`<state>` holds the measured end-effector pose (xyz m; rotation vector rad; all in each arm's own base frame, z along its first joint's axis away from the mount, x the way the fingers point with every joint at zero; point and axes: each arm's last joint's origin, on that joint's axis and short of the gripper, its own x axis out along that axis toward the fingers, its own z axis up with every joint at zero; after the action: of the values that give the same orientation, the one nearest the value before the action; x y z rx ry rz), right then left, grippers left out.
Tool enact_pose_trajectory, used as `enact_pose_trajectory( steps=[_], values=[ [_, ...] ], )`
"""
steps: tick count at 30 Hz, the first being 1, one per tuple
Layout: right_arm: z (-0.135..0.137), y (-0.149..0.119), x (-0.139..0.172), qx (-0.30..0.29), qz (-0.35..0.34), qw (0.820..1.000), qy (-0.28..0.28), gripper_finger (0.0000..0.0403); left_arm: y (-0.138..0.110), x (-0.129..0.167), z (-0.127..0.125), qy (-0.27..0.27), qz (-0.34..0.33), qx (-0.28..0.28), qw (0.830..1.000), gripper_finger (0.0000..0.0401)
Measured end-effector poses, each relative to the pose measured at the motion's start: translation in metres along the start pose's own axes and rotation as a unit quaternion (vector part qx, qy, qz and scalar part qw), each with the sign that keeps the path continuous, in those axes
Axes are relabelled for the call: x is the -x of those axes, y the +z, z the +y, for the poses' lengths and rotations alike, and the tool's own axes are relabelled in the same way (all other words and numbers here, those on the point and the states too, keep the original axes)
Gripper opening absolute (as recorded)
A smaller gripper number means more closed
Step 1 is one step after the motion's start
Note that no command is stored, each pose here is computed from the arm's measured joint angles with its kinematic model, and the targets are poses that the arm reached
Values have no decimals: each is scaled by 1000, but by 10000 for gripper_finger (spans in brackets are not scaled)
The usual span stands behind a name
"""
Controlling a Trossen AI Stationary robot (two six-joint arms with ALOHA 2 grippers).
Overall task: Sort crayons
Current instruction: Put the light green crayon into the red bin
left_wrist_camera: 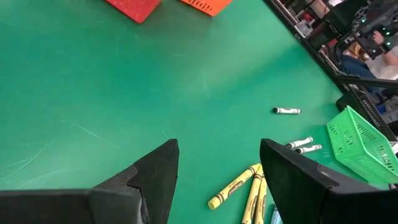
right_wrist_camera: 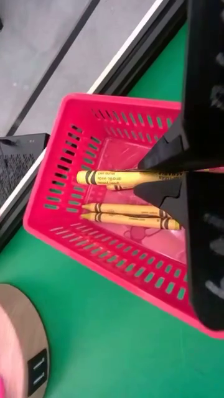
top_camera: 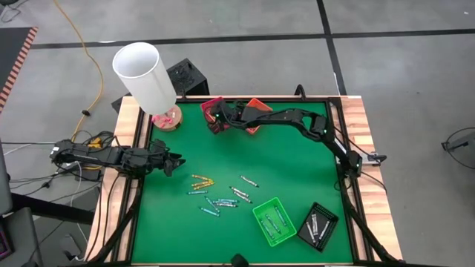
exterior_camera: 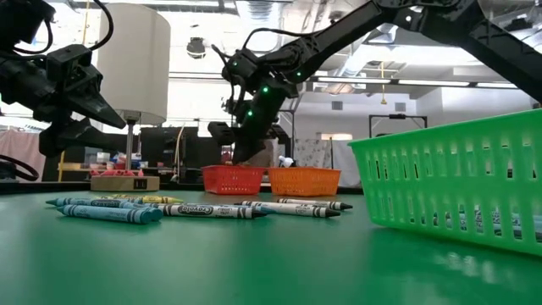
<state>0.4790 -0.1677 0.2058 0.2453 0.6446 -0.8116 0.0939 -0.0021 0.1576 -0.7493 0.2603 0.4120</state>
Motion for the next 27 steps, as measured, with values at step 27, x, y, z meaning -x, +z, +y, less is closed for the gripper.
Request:
enact_pose_trajectory(
  steps=[27],
  values=[
    [-7, 2, -3, -4, 2, 1000, -5, 61, 0, 0, 0, 0, 0, 0, 1000, 215]
  ],
)
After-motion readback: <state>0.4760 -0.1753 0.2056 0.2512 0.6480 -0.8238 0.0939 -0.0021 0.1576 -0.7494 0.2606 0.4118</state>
